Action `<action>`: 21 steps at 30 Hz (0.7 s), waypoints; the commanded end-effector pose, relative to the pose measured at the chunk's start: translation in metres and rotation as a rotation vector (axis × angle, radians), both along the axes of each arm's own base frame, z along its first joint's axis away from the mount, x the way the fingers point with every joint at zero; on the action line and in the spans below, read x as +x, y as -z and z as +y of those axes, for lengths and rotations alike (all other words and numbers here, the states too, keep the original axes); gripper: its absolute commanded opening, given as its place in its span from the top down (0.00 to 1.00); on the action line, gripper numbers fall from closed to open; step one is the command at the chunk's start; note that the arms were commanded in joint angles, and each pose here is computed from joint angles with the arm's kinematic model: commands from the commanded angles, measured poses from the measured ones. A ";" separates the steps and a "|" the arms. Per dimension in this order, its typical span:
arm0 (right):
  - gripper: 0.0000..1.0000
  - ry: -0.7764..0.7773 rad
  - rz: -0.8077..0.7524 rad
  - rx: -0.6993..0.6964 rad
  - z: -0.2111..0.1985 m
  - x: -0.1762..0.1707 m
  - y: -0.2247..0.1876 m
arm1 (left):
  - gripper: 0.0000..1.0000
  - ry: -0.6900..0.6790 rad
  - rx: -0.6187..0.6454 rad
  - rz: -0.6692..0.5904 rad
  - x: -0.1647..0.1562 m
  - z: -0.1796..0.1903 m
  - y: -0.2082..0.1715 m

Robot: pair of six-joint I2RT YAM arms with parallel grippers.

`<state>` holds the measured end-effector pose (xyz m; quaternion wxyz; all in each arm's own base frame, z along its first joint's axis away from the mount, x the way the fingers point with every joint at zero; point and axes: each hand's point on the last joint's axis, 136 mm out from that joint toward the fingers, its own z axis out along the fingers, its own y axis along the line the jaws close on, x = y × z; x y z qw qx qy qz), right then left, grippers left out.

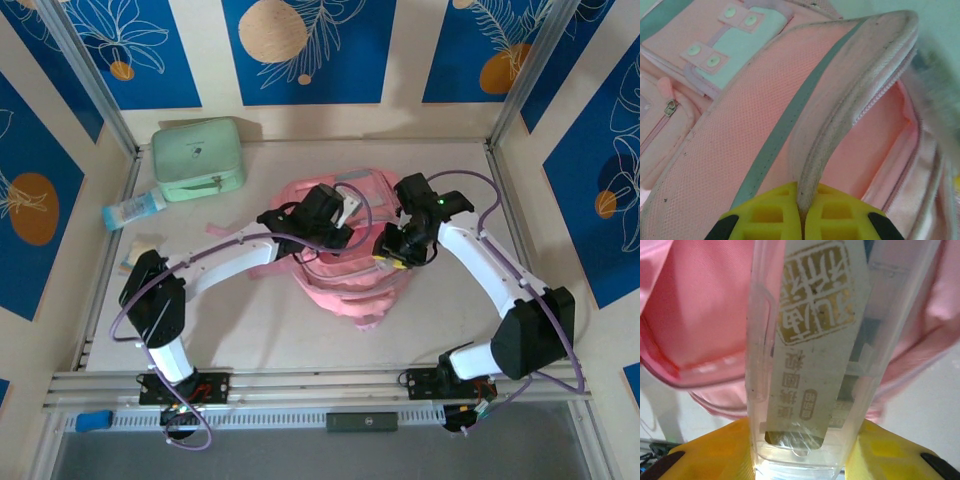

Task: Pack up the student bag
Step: Place the loose stationery in the student bag.

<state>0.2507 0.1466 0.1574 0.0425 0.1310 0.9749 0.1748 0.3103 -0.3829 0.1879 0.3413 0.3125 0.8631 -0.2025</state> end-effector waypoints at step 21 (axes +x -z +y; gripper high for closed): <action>0.43 0.044 -0.077 0.259 0.017 0.025 -0.009 | 1.00 -0.210 -0.262 0.083 -0.005 -0.013 -0.051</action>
